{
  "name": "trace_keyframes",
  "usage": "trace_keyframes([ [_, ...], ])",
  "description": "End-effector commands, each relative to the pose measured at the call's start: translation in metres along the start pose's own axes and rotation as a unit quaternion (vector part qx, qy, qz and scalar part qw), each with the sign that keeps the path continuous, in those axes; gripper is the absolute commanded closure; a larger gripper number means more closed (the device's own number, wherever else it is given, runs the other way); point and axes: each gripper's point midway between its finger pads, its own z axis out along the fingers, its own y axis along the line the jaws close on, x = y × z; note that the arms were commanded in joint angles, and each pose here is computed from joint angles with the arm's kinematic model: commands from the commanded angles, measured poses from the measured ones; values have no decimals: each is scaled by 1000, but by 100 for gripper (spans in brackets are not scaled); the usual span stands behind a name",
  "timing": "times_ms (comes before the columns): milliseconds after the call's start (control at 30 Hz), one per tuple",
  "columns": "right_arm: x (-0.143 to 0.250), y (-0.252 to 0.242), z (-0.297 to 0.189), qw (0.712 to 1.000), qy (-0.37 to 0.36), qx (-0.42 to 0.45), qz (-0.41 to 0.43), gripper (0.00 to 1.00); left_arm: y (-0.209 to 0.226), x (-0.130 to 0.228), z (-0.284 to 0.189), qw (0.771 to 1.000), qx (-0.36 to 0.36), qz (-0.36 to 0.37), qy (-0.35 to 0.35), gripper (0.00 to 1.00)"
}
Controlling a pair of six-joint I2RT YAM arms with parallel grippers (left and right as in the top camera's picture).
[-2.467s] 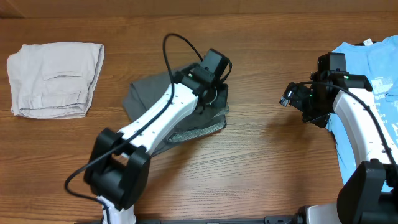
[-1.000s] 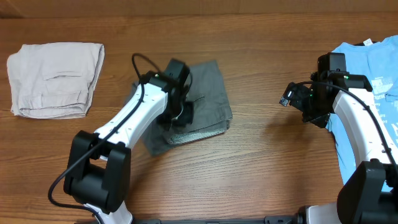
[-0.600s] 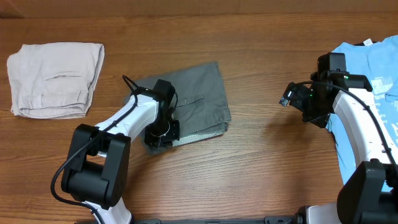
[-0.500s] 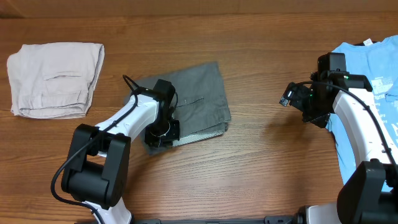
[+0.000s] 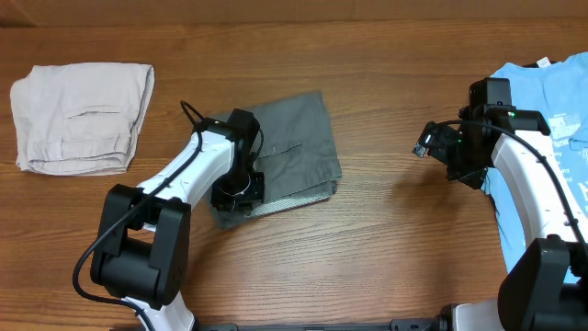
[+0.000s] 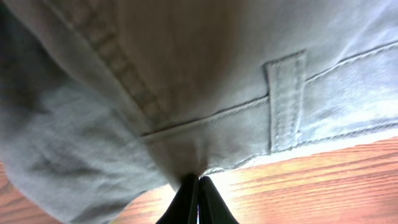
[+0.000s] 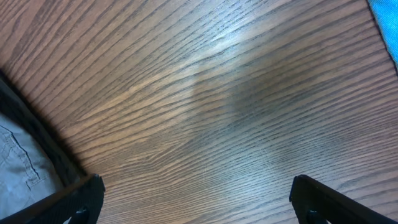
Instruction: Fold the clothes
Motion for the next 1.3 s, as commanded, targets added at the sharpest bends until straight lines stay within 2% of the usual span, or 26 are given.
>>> trace_keyframes([
  [0, -4, 0, -3, 1000, -9, 2, -2, 0, 11, -2, 1, 1000, -27, 2, -3, 96],
  [100, -4, 0, -3, 1000, -9, 2, -2, 0, 23, -4, 4, 998, -60, -23, -13, 94],
  [433, -4, 0, -3, 1000, -9, 2, -2, 0, 29, -7, 29, 997, -58, -34, -33, 88],
  [600, -4, 0, -3, 1000, -9, 2, -2, 0, 50, -14, 27, 992, -103, -42, -54, 89],
  [733, -4, 0, -3, 1000, -9, 2, -2, 0, 67, -40, 20, 982, -141, -51, -111, 96],
  [900, -4, 0, -3, 1000, -9, 2, -2, 0, 76, -85, 3, 959, -172, -57, -215, 96],
  [1033, -4, 0, -3, 1000, -9, 2, -2, 0, 70, -117, -12, 944, -173, -19, -280, 95],
  [1100, -4, 0, -3, 1000, -9, 2, -2, 0, 66, -131, -19, 936, -168, -4, -309, 86],
  [1133, -4, 0, -3, 1000, -9, 2, -2, 0, 64, -136, -23, 933, -166, -3, -320, 77],
  [1167, -4, 0, -3, 1000, -9, 2, -2, 0, 64, -141, -26, 929, -164, -2, -331, 72],
  [1267, -4, 0, -3, 1000, -9, 2, -2, 0, 71, -151, -39, 920, -178, -4, -350, 65],
])
